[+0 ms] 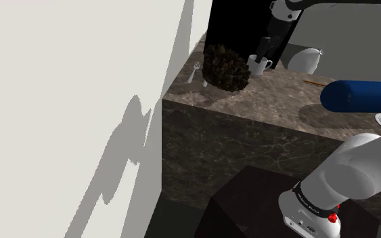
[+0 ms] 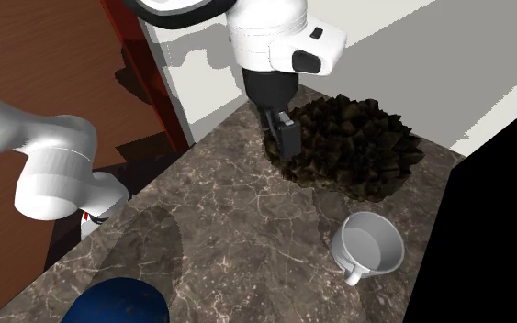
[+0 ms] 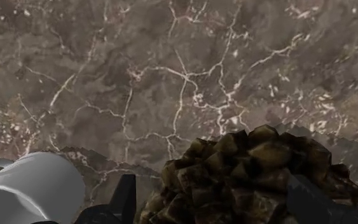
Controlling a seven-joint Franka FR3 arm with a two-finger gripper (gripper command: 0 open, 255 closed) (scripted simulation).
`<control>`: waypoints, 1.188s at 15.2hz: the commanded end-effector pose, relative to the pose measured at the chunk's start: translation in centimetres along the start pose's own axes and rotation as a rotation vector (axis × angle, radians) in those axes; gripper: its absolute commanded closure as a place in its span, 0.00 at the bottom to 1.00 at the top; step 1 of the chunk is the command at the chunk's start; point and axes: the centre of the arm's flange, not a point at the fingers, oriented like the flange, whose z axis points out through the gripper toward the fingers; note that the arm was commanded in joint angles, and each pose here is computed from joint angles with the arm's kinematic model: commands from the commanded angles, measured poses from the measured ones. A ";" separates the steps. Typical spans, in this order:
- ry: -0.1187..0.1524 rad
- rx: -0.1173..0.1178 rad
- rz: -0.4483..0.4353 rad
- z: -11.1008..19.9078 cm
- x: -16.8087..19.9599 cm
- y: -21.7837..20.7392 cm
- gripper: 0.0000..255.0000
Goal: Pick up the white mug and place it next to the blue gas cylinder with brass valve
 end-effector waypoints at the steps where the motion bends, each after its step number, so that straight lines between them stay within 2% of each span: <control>1: -0.006 0.004 -0.001 1.1 1.5 2.2 0.00; 13: -0.042 0.033 -0.004 8.1 10.1 14.4 0.00; 18: -0.043 0.034 -0.004 10.4 10.3 14.7 0.00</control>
